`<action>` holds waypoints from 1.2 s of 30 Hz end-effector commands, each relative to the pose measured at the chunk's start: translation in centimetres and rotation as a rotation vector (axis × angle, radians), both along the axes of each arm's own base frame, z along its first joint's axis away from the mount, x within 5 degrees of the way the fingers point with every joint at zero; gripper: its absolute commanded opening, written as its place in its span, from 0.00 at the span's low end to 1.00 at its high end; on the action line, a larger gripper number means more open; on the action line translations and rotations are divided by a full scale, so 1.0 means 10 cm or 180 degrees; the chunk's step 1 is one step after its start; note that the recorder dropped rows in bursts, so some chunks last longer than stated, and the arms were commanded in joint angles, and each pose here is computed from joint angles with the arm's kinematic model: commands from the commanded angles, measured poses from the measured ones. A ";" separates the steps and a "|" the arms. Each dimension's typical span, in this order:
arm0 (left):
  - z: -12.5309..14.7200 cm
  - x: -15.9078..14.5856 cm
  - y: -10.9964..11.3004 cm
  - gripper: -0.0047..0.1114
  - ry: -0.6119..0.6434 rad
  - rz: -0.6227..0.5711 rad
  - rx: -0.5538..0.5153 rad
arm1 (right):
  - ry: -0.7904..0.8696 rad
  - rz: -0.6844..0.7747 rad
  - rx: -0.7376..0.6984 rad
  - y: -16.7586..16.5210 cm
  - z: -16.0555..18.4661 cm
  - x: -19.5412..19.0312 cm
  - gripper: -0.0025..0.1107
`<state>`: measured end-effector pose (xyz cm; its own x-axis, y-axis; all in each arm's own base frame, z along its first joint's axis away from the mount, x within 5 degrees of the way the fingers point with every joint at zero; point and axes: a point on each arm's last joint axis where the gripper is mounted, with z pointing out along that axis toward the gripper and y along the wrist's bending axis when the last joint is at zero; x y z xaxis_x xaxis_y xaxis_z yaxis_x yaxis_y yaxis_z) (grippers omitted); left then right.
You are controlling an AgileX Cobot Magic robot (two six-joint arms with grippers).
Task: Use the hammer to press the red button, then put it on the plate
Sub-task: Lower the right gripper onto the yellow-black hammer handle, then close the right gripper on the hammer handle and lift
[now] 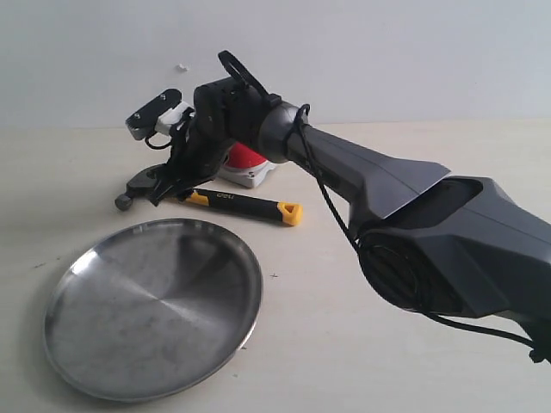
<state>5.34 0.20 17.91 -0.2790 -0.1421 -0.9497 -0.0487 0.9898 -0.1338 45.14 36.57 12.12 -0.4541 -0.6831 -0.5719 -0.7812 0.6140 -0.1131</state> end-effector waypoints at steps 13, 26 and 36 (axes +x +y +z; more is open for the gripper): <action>0.01 0.00 0.00 0.04 -0.0039 -0.0014 0.0010 | -0.0052 -0.0033 0.0076 -0.01 -0.04 0.04 0.54; 0.01 0.00 0.00 0.04 -0.0039 -0.0014 0.0010 | 0.0111 -0.0070 0.0030 -0.02 -0.13 0.02 0.54; 0.01 0.00 0.00 0.04 -0.0039 -0.0014 0.0010 | 0.0137 -0.0127 0.0046 -0.03 -0.34 0.05 0.42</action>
